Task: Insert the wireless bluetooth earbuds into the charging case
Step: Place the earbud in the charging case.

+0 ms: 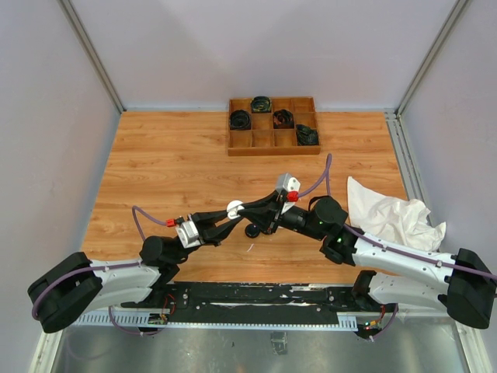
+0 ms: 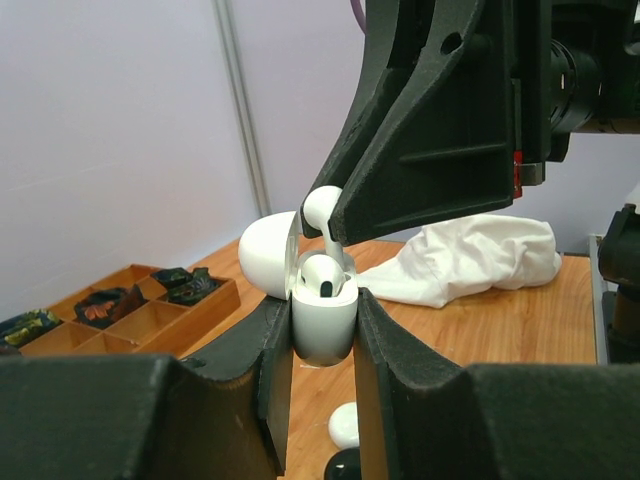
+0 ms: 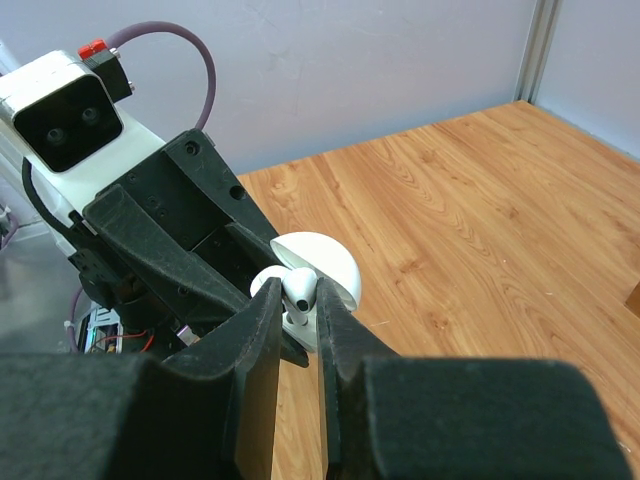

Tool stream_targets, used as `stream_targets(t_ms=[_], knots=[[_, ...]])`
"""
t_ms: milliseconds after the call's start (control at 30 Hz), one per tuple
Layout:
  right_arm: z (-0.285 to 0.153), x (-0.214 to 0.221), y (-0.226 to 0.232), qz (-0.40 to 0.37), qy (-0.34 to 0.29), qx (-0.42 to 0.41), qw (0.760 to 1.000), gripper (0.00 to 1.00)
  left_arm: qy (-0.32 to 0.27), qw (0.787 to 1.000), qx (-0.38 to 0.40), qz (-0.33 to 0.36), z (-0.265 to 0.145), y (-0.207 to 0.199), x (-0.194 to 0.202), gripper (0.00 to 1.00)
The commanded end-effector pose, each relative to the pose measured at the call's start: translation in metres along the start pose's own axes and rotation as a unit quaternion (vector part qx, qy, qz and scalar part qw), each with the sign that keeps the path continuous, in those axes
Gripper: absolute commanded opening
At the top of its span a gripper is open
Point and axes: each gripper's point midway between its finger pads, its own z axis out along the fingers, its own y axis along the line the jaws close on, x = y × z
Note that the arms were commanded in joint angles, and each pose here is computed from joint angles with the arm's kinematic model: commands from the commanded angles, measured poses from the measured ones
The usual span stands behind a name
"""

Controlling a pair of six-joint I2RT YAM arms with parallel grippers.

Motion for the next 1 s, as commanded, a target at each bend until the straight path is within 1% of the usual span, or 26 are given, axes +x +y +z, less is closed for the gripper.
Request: stream_targets(t_ms=[0,100,167,433,633,833,967], knots=[[-0.002,0.008,0.008,0.010,0.004,-0.010,1.000,0.13,0.013,1.000,-0.007,-0.005,-0.030,-0.005,0.013,0.00],[-0.002,0.012,0.005,0.011,0.007,-0.002,1.000,0.17,0.011,1.000,-0.007,-0.005,-0.031,-0.005,0.012,0.00],[-0.003,0.013,0.004,0.011,0.007,0.001,1.000,0.17,0.010,1.000,-0.007,-0.005,-0.031,-0.005,0.012,0.00],[-0.003,0.011,0.005,0.021,0.004,-0.001,1.000,0.15,0.010,1.000,-0.007,-0.004,-0.032,-0.005,0.012,0.00],[-0.004,0.006,0.008,0.043,-0.004,-0.012,0.999,0.12,0.012,1.000,-0.008,-0.005,-0.031,-0.005,0.013,0.00],[-0.004,0.000,0.012,0.046,-0.013,-0.024,0.999,0.11,0.016,1.000,-0.008,-0.005,-0.031,-0.004,0.014,0.00],[-0.004,0.006,0.009,0.047,-0.004,-0.018,0.999,0.12,0.013,1.000,-0.008,-0.005,-0.031,-0.004,0.013,0.00]])
